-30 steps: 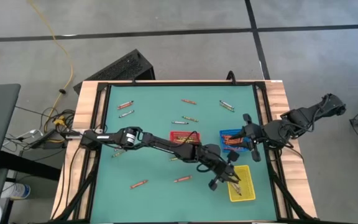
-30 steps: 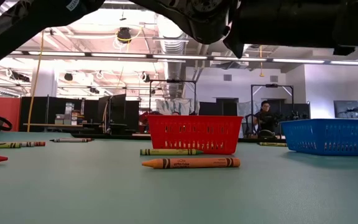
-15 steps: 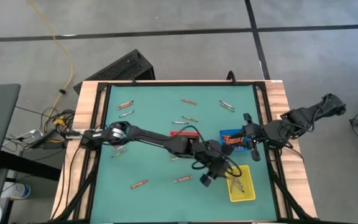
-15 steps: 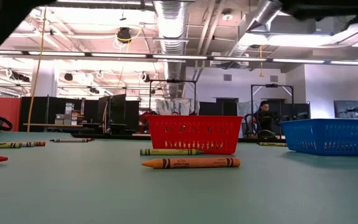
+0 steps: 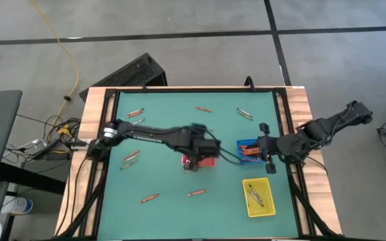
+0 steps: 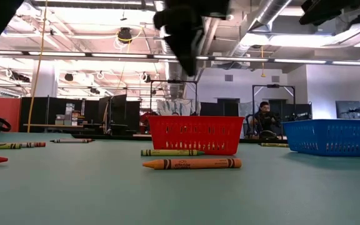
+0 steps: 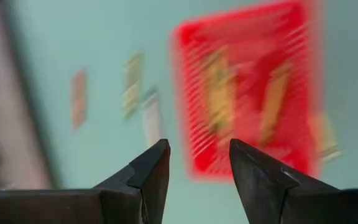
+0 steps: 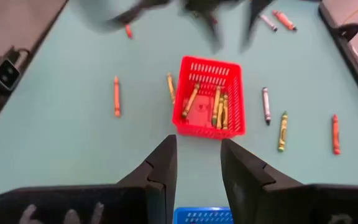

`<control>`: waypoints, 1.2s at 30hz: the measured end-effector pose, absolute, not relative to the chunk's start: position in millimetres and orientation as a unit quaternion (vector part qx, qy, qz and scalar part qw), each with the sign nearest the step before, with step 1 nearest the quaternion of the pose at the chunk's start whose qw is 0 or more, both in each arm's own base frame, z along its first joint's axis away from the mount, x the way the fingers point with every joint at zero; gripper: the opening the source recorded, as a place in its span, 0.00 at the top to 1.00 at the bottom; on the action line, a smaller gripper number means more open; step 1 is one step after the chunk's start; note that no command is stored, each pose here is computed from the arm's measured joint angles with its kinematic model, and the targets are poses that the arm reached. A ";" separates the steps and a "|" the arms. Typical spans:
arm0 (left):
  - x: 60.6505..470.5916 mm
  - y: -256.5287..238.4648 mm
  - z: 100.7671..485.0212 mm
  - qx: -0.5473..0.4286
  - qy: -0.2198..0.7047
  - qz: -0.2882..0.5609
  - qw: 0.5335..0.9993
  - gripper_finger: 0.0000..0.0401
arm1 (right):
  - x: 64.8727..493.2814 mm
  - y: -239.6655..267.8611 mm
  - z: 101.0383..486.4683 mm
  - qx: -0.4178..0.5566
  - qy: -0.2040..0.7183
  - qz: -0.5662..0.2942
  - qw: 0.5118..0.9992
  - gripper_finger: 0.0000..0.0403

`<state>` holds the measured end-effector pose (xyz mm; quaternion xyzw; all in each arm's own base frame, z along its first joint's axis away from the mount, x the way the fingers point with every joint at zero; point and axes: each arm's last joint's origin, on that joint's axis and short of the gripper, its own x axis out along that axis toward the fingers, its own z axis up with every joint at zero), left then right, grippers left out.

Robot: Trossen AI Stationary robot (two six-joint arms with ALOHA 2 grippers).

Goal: Sort crayons
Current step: Put the orange crayon into the blue basket

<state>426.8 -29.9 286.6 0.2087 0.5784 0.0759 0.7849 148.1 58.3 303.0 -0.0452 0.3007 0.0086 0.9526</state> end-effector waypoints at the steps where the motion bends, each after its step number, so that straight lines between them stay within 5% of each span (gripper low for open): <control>1: 418.8 -23.1 289.4 0.210 0.585 0.094 0.778 0.61 | 150.2 59.3 301.2 -0.048 0.306 0.008 0.951 0.71; 9: 329.0 43.0 293.1 0.124 0.571 0.162 0.795 0.61 | 170.7 68.9 284.5 -0.068 0.351 0.003 0.934 0.71; 18: 224.0 94.9 235.9 -0.011 0.552 0.257 0.794 0.61 | 204.4 88.0 264.0 -0.092 0.350 0.019 0.932 0.71; 26: 186.6 125.5 193.1 -0.083 0.574 0.261 0.772 0.61 | 214.8 119.1 249.0 -0.124 0.291 0.105 0.943 0.71; 36: 167.1 173.4 199.0 -0.078 0.510 0.374 0.771 0.61 | 213.5 119.8 243.7 -0.101 0.293 0.100 0.946 0.71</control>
